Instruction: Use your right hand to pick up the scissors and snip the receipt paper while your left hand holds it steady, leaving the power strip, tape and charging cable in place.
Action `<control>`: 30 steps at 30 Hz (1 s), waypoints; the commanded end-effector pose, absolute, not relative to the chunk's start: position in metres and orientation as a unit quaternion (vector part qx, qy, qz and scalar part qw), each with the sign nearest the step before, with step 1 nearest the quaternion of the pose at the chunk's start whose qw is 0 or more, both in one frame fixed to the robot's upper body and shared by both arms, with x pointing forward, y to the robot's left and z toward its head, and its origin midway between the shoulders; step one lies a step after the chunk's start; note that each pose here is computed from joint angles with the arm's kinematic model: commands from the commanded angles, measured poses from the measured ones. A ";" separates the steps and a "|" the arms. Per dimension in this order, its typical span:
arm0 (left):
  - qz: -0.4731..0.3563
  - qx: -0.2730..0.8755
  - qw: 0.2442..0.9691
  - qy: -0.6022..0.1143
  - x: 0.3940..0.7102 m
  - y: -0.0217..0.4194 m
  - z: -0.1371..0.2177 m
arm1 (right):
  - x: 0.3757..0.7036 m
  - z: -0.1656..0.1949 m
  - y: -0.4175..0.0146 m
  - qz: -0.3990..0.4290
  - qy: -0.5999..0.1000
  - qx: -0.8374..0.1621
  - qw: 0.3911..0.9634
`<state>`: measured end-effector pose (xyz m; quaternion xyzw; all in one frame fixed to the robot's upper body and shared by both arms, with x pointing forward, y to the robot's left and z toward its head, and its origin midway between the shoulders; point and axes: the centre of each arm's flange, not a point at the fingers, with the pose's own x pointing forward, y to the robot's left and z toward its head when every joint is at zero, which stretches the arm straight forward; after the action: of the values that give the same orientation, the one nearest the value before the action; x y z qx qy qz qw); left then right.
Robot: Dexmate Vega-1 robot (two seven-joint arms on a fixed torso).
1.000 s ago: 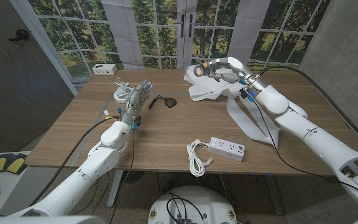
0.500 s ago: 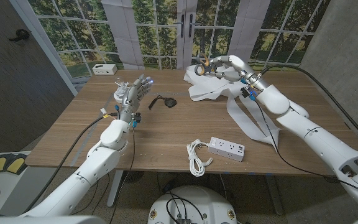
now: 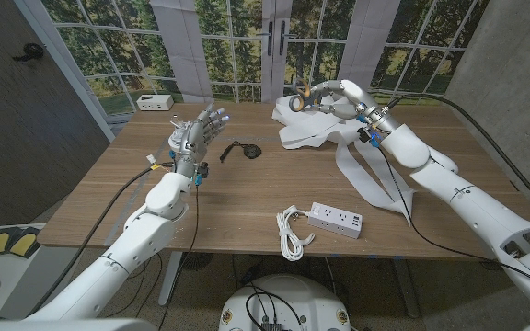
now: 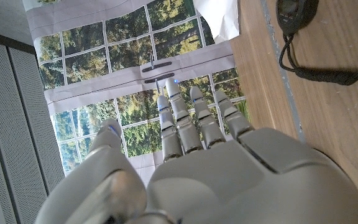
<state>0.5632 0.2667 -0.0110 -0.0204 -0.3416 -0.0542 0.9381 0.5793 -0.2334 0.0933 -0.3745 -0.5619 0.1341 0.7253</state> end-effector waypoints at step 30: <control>-0.191 0.026 0.941 -0.279 0.551 0.276 0.024 | 0.569 0.088 -0.234 0.087 -0.609 -0.426 0.663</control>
<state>0.5534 0.2653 0.0095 0.0146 -0.2875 -0.1593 0.9443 0.5697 -0.2360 0.0930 -0.4029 -0.5964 0.0997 0.6870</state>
